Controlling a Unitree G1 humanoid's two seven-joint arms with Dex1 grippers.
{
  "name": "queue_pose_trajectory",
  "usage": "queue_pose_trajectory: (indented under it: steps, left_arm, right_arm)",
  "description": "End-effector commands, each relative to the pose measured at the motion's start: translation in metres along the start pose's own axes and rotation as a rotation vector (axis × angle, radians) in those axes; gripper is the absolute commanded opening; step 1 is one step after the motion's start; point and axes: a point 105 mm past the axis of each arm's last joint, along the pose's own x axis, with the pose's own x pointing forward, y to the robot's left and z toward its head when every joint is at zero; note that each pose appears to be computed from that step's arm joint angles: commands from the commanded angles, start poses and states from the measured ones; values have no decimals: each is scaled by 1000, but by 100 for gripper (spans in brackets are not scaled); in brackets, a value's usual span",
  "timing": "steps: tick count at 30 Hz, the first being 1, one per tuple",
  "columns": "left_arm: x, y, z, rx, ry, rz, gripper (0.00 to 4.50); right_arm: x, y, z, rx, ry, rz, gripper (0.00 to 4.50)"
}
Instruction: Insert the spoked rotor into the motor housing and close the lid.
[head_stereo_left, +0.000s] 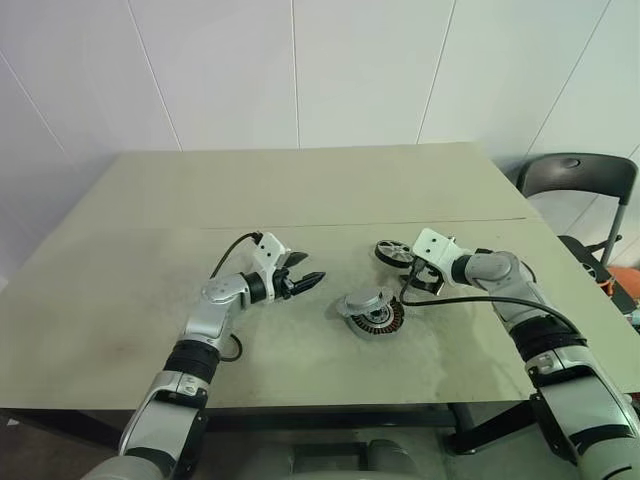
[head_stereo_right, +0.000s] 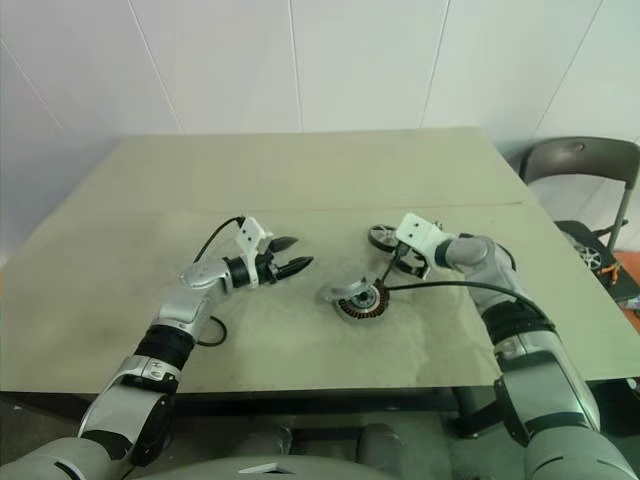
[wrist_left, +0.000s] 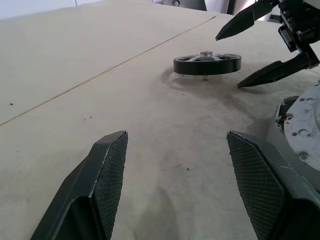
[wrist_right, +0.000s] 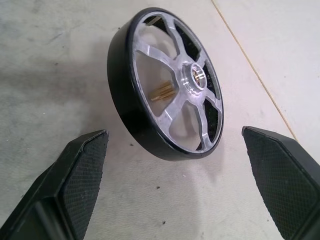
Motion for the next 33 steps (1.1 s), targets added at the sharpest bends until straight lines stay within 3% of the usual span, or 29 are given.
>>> queue_pose_trajectory:
  steps: [1,6,8,18,33]
  left_arm:
    - [-1,4,15,47,-39,9,337]
    - [-1,4,15,49,-35,5,337]
    - [-1,4,15,49,-35,5,337]
    - [1,3,14,50,-31,1,337]
    - [1,4,14,52,-31,4,337]
  right_arm:
    - [0,-8,12,-12,-36,-29,448]
    - [1,4,10,18,-44,26,448]
    - [0,10,10,28,-49,62,409]
    - [0,9,10,35,-50,30,81]
    - [-3,-2,20,34,-90,-17,72]
